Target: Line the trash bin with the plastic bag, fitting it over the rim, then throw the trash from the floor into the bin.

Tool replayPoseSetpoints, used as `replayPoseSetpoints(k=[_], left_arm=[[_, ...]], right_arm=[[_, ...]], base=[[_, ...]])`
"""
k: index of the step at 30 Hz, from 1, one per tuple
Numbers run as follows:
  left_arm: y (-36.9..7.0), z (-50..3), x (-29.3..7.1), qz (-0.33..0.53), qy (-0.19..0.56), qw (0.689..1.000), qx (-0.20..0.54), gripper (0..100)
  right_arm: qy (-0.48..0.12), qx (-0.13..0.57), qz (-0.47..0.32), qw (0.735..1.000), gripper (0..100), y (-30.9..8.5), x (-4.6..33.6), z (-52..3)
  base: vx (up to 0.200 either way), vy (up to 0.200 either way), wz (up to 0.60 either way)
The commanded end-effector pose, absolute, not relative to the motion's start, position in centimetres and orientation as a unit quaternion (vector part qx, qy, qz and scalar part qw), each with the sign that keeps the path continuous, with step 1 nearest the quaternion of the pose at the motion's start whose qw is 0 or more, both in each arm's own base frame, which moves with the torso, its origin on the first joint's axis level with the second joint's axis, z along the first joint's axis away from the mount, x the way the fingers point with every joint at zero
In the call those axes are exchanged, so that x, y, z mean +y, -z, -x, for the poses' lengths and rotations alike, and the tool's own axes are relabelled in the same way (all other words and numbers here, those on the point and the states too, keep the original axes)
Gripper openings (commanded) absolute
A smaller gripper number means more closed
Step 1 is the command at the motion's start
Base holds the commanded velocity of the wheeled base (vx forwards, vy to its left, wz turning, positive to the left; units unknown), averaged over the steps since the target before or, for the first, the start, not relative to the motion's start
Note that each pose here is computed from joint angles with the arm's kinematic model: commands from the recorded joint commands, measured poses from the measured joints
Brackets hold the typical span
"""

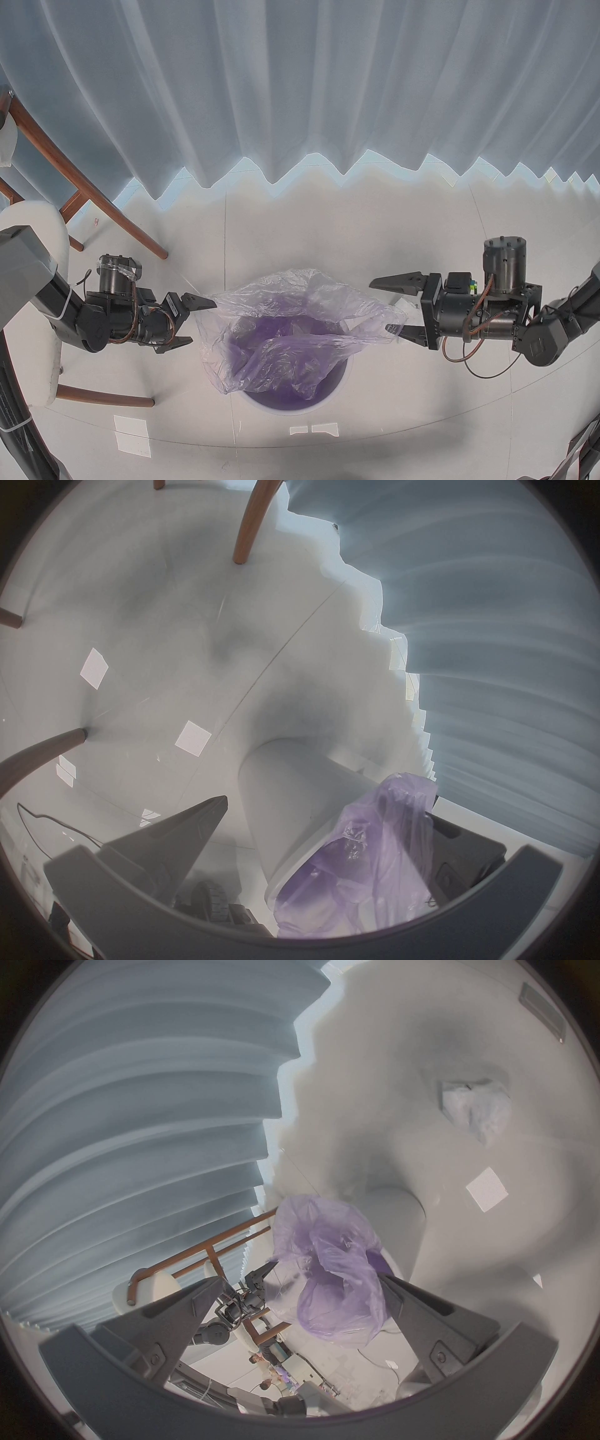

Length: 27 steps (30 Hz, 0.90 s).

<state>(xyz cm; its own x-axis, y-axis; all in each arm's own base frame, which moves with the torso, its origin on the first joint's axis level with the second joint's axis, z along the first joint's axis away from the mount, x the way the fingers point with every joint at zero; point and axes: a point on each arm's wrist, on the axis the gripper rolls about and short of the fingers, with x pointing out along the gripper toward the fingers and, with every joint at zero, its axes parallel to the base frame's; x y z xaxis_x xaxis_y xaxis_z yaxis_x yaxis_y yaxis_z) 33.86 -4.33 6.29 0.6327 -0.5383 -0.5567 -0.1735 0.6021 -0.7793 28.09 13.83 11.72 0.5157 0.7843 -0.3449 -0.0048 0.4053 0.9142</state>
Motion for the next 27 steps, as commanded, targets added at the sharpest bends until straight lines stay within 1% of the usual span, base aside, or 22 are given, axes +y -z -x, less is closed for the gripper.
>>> replayPoseSetpoints(k=[1,3,4,5,6,10,12,15,16,17,19,20,22,24,27], left_arm=[[-6.0,-33.1,-4.3,0.417,0.123,0.804,0.406,100],[-6.0,-33.1,-4.4,0.416,0.124,0.804,0.407,100],[-6.0,-33.1,-4.4,0.416,0.124,0.804,0.407,100],[-6.0,-33.1,-4.4,0.415,0.124,0.804,0.407,100],[-6.0,-33.1,-4.4,0.415,0.124,0.804,0.407,100],[-6.0,-33.1,-4.4,0.415,0.124,0.804,0.407,100],[-6.0,-33.1,-4.4,0.415,0.124,0.804,0.407,100],[-5.8,-32.9,-4.4,0.415,0.123,0.803,0.410,100],[-5.8,-32.9,-4.4,0.415,0.123,0.803,0.410,100],[-5.8,-32.8,-4.4,0.412,0.125,0.804,0.411,100],[-5.8,-32.8,-4.4,0.411,0.125,0.804,0.411,100],[-5.6,-32.8,-4.3,0.399,0.128,0.810,0.411,100],[-5.6,-32.8,-4.3,0.397,0.128,0.810,0.412,100],[-5.6,-32.8,-4.3,0.397,0.128,0.810,0.412,100],[-5.6,-32.8,-4.3,0.397,0.128,0.810,0.412,100]], right_arm=[[-0.280,0.435,-0.465,0.718,100,-18.1,20.6,-27.5],[-0.271,0.459,-0.469,0.704,100,-17.1,21.9,-27.5],[-0.269,0.464,-0.469,0.702,100,-16.9,22.1,-27.5],[-0.257,0.489,-0.462,0.693,100,-15.6,23.1,-27.1],[-0.252,0.499,-0.456,0.692,100,-15.0,23.5,-26.9],[-0.229,0.509,-0.449,0.697,100,-13.4,24.1,-27.3],[-0.209,0.504,-0.441,0.713,100,-12.3,23.9,-27.8],[-0.181,0.485,-0.420,0.745,100,-11.3,22.0,-28.5],[-0.181,0.485,-0.420,0.745,100,-11.3,22.0,-28.5],[-0.173,0.478,-0.409,0.758,100,-11.1,20.4,-28.6],[-0.173,0.477,-0.409,0.759,100,-11.2,20.3,-28.6],[-0.157,0.447,-0.429,0.769,100,-12.7,17.0,-29.0],[-0.157,0.436,-0.439,0.770,100,-13.4,15.7,-29.0],[-0.155,0.419,-0.451,0.773,100,-14.8,13.6,-28.8],[-0.142,0.420,-0.453,0.774,100,-15.0,12.4,-28.1]], base=[[0.000,0.000,0.00],[0.000,0.000,0.00],[0.000,0.000,0.00],[0.000,0.000,0.00],[0.000,0.000,0.00],[0.000,0.000,0.00],[0.000,0.000,0.00],[0.000,0.000,0.00],[0.000,0.000,0.00],[0.000,0.000,0.00],[0.000,0.000,0.00],[0.000,0.000,0.00],[0.000,0.000,0.00],[0.000,0.000,0.00],[0.000,0.000,0.00]])
